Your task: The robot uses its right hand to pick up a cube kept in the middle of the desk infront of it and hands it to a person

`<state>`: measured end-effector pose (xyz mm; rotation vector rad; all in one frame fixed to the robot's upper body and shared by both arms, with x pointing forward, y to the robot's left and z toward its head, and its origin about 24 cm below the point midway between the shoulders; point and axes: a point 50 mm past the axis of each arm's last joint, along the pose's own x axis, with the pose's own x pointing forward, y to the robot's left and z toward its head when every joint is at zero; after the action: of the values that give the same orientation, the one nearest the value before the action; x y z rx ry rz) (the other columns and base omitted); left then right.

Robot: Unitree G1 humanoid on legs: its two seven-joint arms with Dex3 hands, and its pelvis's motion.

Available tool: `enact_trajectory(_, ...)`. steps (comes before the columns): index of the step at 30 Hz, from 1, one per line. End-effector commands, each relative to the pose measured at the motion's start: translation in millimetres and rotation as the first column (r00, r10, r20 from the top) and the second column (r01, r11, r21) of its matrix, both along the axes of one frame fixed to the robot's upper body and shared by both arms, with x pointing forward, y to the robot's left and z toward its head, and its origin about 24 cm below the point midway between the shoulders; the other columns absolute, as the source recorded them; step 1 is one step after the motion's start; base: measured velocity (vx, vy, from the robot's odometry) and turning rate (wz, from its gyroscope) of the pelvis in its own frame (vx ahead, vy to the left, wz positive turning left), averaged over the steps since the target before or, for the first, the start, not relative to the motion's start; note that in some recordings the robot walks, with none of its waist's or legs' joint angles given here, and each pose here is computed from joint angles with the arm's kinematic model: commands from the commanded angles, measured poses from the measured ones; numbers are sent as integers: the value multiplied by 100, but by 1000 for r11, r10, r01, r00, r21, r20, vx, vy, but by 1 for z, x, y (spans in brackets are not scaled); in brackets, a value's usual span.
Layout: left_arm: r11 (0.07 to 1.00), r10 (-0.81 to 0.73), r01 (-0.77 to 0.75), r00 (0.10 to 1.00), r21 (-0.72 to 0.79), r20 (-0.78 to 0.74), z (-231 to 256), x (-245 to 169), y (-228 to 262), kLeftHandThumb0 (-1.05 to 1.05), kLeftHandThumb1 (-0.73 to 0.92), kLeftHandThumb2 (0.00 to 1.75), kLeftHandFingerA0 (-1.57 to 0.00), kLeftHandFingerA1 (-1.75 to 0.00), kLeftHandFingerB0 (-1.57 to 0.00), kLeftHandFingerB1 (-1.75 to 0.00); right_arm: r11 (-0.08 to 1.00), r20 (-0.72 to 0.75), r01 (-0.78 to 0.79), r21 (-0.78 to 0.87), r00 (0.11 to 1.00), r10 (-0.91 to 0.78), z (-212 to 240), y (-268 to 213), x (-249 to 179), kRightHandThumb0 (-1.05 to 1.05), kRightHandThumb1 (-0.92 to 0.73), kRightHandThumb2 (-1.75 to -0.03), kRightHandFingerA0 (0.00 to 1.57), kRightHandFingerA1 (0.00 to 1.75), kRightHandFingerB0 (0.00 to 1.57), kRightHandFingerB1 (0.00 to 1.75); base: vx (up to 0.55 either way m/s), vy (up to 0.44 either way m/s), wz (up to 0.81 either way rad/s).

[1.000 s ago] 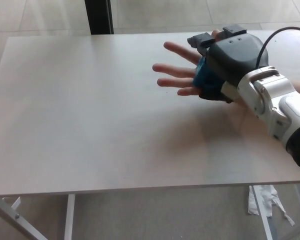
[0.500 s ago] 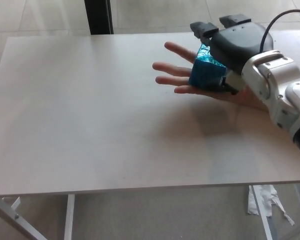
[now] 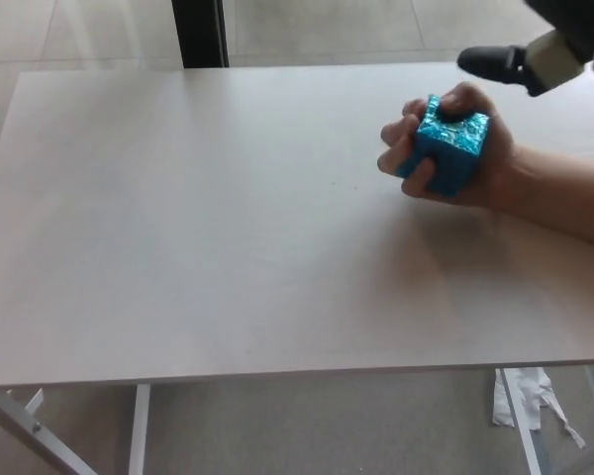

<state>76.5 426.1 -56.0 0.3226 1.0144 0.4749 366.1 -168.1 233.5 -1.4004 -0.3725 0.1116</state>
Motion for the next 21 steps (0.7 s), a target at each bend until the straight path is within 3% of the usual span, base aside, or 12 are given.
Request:
enact_trajectory(1,999,3,-2,1000,41,-18,7,-10,9,-72,80,64,-68,-53,-54,-42,947,105,-118,300,990,90,64,-95,-123,-88,-55,-94,4,15,7,28,0,0,0)
enact_trajectory(3,999,11,-11,1000,38,-21,6,-11,9,-72,80,64,-70,-55,-54,-42,940,183,-86,331,983,25,62,-124,-162,-80,-51,-89,3,41,8,30,0,0,0)
enact_trajectory(4,999,0,0,1000,37,-19,8,-11,10,-72,80,64,-68,-55,-52,-43,934,209,-74,349,978,0,58,-133,-173,-71,-64,-60,16,41,15,27,0,0,0)
enact_trajectory(6,999,22,-21,1000,35,-13,9,-12,11,-72,79,64,-69,-55,-54,-42,920,252,-41,391,966,-64,53,-152,-198,-70,-50,-85,24,49,15,41,0,0,0)
enact_trajectory(7,999,23,-22,1000,41,-17,9,-12,12,-72,80,64,-69,-54,-55,-43,917,264,2,398,957,-117,50,-160,-208,-71,-51,-86,30,48,18,42,0,0,0)
enact_trajectory(8,999,25,-25,1000,41,-15,9,-12,12,-72,80,64,-70,-54,-55,-43,913,277,23,407,950,-147,48,-165,-215,-63,-61,-59,46,39,30,31,0,0,0)
enact_trajectory(9,999,33,-33,999,43,-10,10,-12,13,-71,79,64,-70,-55,-55,-43,898,312,62,436,925,-216,42,-178,-234,-64,-62,-59,54,40,34,31,0,0,0)
enact_trajectory(10,998,32,-32,999,46,-7,11,-13,14,-73,79,64,-70,-57,-55,-43,875,333,85,476,904,-269,37,-187,-247,-66,-52,-87,57,55,34,46,0,0,0)
enact_trajectory(12,998,29,-28,1000,50,-4,12,-13,14,-73,79,64,-70,-57,-55,-43,846,349,107,522,879,-326,31,-196,-262,-66,-52,-87,57,55,34,46,0,0,0)
enact_trajectory(13,998,33,-33,999,53,-4,13,-13,15,-72,79,64,-72,-57,-56,-42,817,372,128,563,843,-389,25,-205,-274,-55,-61,-59,89,48,55,39,0,0,0)
enact_trajectory(18,998,47,-47,999,52,-2,12,-16,15,-70,78,64,-73,-57,-58,-43,689,436,107,717,703,-562,6,-235,-312,-53,-60,-59,102,60,68,46,0,0,0)
enact_trajectory(21,998,30,-29,999,59,-12,13,-16,16,-72,80,65,-70,-53,-56,-42,561,462,97,822,461,-758,-16,-271,-346,-38,-66,-60,114,82,79,56,0,0,0)
